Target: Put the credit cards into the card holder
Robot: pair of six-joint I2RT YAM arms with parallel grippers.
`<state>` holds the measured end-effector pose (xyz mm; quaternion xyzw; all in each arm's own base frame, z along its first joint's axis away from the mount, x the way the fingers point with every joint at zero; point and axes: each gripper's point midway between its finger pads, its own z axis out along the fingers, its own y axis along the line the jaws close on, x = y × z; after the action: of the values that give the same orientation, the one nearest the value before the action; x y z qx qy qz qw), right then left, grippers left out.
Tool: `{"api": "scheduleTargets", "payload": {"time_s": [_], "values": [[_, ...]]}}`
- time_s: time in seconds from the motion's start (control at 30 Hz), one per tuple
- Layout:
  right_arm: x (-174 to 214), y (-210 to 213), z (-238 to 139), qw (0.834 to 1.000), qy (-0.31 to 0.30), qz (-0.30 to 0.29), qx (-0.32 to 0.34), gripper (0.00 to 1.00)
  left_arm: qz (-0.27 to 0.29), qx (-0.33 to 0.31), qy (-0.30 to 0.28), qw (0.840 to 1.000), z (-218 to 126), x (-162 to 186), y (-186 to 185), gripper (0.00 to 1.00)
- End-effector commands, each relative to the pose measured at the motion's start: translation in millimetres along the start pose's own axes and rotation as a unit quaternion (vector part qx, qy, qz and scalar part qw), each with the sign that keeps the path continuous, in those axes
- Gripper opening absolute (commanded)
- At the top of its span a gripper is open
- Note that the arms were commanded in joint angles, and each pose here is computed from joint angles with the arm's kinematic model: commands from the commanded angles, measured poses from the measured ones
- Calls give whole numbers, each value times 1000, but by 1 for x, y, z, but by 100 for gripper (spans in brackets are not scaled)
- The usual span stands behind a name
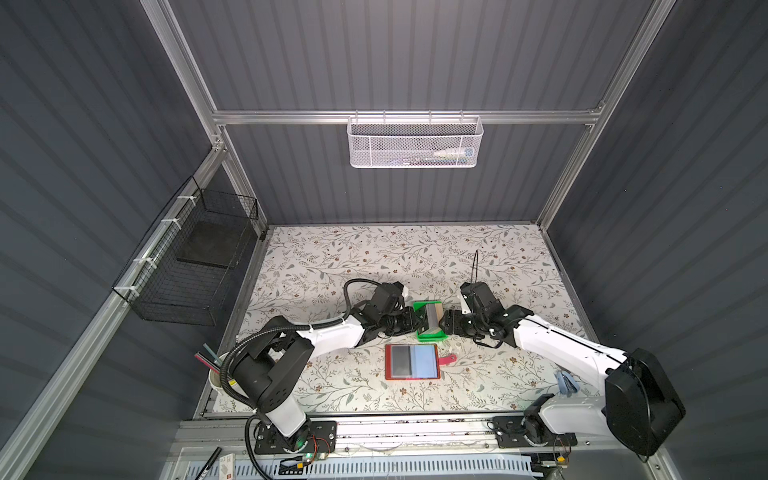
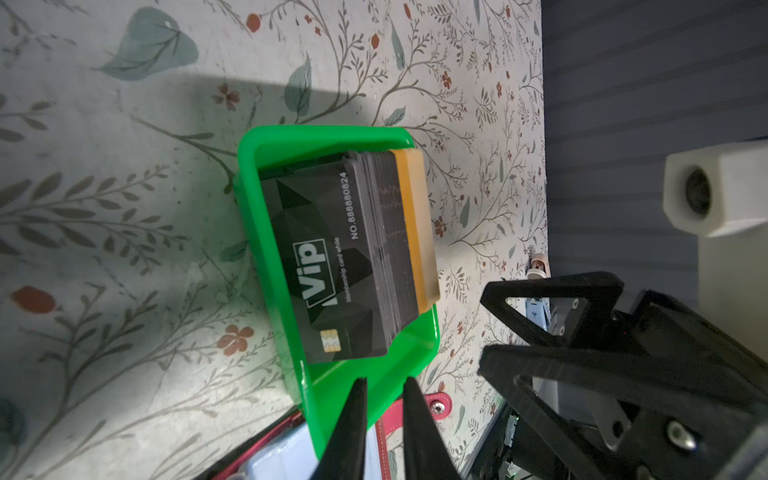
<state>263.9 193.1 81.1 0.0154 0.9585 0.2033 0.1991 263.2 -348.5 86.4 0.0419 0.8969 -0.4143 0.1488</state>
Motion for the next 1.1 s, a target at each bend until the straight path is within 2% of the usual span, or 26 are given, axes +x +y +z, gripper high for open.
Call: {"api": "scheduleTargets", "payload": {"time_s": [0.0,0.23,0.67,1.07], "values": [[2,2,5,1000,14,-2,-4,79,8,-1,8,1000,6,-4,-1,18],[-1,8,17,1000,26,-3,-12,86,8,-7,16,1000,18,-6,4,17],[-3,12,40,999,48,-4,-13,88,6,-22,26,999,29,-3,18,17],[-3,12,45,999,49,0,-12,89,2,-14,26,1000,27,-2,15,15]]}}
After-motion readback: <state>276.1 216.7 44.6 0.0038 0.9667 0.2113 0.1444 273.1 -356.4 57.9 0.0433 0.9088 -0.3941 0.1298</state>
